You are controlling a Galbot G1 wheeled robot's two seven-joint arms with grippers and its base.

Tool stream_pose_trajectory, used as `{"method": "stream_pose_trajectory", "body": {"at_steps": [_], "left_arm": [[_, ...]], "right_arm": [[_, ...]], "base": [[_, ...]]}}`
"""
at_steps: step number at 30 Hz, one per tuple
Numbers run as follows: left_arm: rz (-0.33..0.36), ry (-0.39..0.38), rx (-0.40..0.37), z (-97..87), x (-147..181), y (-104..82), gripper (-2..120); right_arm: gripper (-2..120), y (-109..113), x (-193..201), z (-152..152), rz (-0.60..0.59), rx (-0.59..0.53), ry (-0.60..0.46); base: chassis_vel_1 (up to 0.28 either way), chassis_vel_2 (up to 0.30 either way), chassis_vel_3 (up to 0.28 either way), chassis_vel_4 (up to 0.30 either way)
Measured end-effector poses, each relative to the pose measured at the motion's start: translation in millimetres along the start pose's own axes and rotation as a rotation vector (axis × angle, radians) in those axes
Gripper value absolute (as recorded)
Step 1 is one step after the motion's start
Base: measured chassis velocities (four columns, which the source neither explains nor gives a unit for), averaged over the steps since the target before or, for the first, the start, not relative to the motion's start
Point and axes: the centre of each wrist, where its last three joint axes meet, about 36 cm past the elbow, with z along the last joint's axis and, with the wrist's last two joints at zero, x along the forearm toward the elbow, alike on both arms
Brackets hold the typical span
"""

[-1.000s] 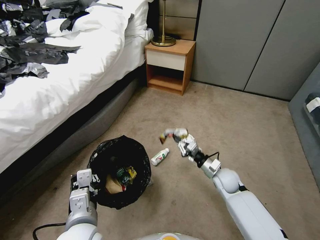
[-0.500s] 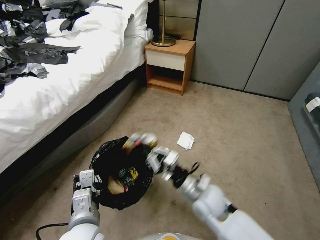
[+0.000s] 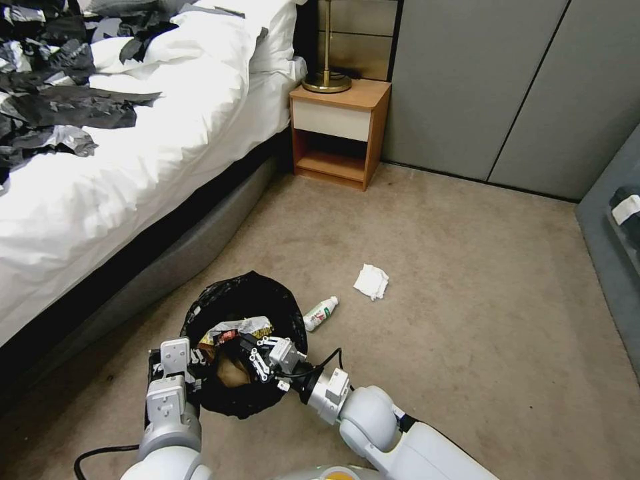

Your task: Pick up the trash bin, then pick up the garbage from the floor and place it into the trash bin.

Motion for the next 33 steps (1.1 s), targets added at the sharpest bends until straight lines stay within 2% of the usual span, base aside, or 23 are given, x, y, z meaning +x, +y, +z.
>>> {"method": "stream_pose_trajectory", "body": {"at_steps": [1, 3, 4, 11, 12, 13, 15, 17, 18, 22, 23, 26, 27, 30, 31, 33], "left_arm": [[0.000, 0.000, 0.000, 0.0, 0, 0.0, 0], [0.000, 0.000, 0.001, -0.1, 0, -0.4, 0], [0.000, 0.000, 0.001, -0.1, 0, -0.4, 0], [-0.001, -0.003, 0.001, -0.7, -1, 0.5, 0], [-0.001, -0.003, 0.001, -0.7, -1, 0.5, 0], [-0.001, -0.004, 0.001, -0.7, -1, 1.0, 0], [-0.001, -0.004, 0.000, -0.8, -1, 1.3, 0], [0.000, -0.005, 0.000, -1.2, -2, 1.4, 0], [0.000, -0.005, 0.000, -1.2, -2, 1.4, 0], [-0.002, -0.006, -0.002, -1.4, -3, 1.8, 0], [-0.002, -0.006, -0.002, -1.4, -3, 1.8, 0], [-0.006, -0.004, -0.006, -0.4, -5, 3.1, 0], [-0.006, -0.004, -0.006, -0.4, -5, 3.1, 0], [-0.010, -0.001, -0.009, 0.8, -6, 4.0, 0], [-0.010, -0.001, -0.009, 0.8, -6, 4.0, 0], [-0.011, -0.001, -0.010, 1.1, -6, 4.3, 0]], "right_arm": [[13, 0, 0, 0, 0.000, 0.000, 0.000], [23, -2, 0, 0, 0.003, 0.005, 0.004], [23, -2, 0, 0, 0.003, 0.005, 0.004], [52, -6, 11, -4, 0.011, 0.022, 0.003], [52, -6, 11, -4, 0.011, 0.022, 0.003], [59, -8, 15, -6, 0.014, 0.027, 0.002], [63, -9, 19, -7, 0.015, 0.032, 0.000], [73, -12, 24, -13, 0.020, 0.044, -0.013], [73, -12, 24, -13, 0.020, 0.044, -0.013], [92, -22, 37, -41, 0.028, 0.108, -0.076], [92, -22, 37, -41, 0.028, 0.108, -0.076], [100, -33, 53, -78, 0.070, 0.171, -0.153], [100, -33, 53, -78, 0.070, 0.171, -0.153], [100, -29, 68, -125, 0.193, 0.210, -0.269], [100, -29, 68, -125, 0.193, 0.210, -0.269], [100, -22, 81, -140, 0.333, 0.217, -0.307]], "base": [[0.000, 0.000, 0.000, 0.000], [0.000, 0.000, 0.000, 0.000], [0.000, 0.000, 0.000, 0.000], [0.000, 0.000, 0.000, 0.000], [0.000, 0.000, 0.000, 0.000], [0.000, 0.000, 0.000, 0.000], [0.000, 0.000, 0.000, 0.000], [0.000, 0.000, 0.000, 0.000], [0.000, 0.000, 0.000, 0.000], [0.000, 0.000, 0.000, 0.000], [0.000, 0.000, 0.000, 0.000], [0.000, 0.000, 0.000, 0.000], [0.000, 0.000, 0.000, 0.000], [0.000, 0.000, 0.000, 0.000], [0.000, 0.000, 0.000, 0.000], [0.000, 0.000, 0.000, 0.000]]}}
